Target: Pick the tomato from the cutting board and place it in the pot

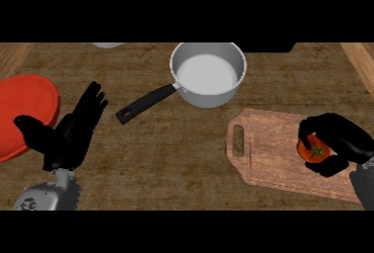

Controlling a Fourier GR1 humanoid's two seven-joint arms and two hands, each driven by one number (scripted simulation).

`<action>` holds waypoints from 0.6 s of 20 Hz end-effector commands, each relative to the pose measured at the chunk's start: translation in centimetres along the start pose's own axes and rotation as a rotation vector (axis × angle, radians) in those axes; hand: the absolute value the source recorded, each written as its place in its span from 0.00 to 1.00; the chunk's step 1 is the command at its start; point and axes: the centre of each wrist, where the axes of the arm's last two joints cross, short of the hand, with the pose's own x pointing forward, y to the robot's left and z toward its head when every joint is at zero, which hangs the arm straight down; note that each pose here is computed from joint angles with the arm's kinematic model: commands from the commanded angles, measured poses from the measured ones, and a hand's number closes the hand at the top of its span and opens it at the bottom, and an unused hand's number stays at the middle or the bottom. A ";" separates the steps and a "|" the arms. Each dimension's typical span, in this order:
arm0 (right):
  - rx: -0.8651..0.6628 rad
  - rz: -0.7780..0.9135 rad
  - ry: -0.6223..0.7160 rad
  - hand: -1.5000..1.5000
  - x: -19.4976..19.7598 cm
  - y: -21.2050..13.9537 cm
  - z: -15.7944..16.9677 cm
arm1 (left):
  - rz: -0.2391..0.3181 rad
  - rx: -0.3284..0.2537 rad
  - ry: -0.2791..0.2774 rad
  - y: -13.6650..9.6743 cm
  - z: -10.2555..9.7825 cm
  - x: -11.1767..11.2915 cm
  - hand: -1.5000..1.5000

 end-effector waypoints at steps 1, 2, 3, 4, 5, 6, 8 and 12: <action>-0.011 -0.014 -0.003 1.00 0.4 1.1 -1.1 | 0.003 -0.004 -0.001 0.3 2.0 -0.3 0.50; -0.065 -0.129 0.231 1.00 3.3 1.0 -2.5 | -0.004 0.004 0.014 -0.5 0.8 -1.4 0.50; -0.046 -0.211 0.389 1.00 3.9 3.6 -2.9 | -0.003 0.022 0.003 0.3 0.6 -0.5 0.50; -0.056 -0.272 0.507 1.00 3.3 4.4 -2.1 | 0.002 0.038 0.009 0.4 0.7 -0.7 0.50; -0.058 -0.323 0.616 1.00 2.9 5.7 -1.3 | 0.002 0.049 0.033 0.6 0.9 -1.0 0.50; -0.055 -0.383 0.689 1.00 3.2 7.2 -0.9 | 0.001 0.064 0.029 1.0 0.9 -1.0 0.50; -0.073 -0.443 0.844 1.00 3.6 8.3 -0.5 | -0.001 0.074 0.013 1.1 0.9 -0.7 0.50; -0.223 -0.448 1.114 1.00 4.8 7.3 -0.8 | -0.013 0.098 0.038 1.8 1.1 -1.2 0.50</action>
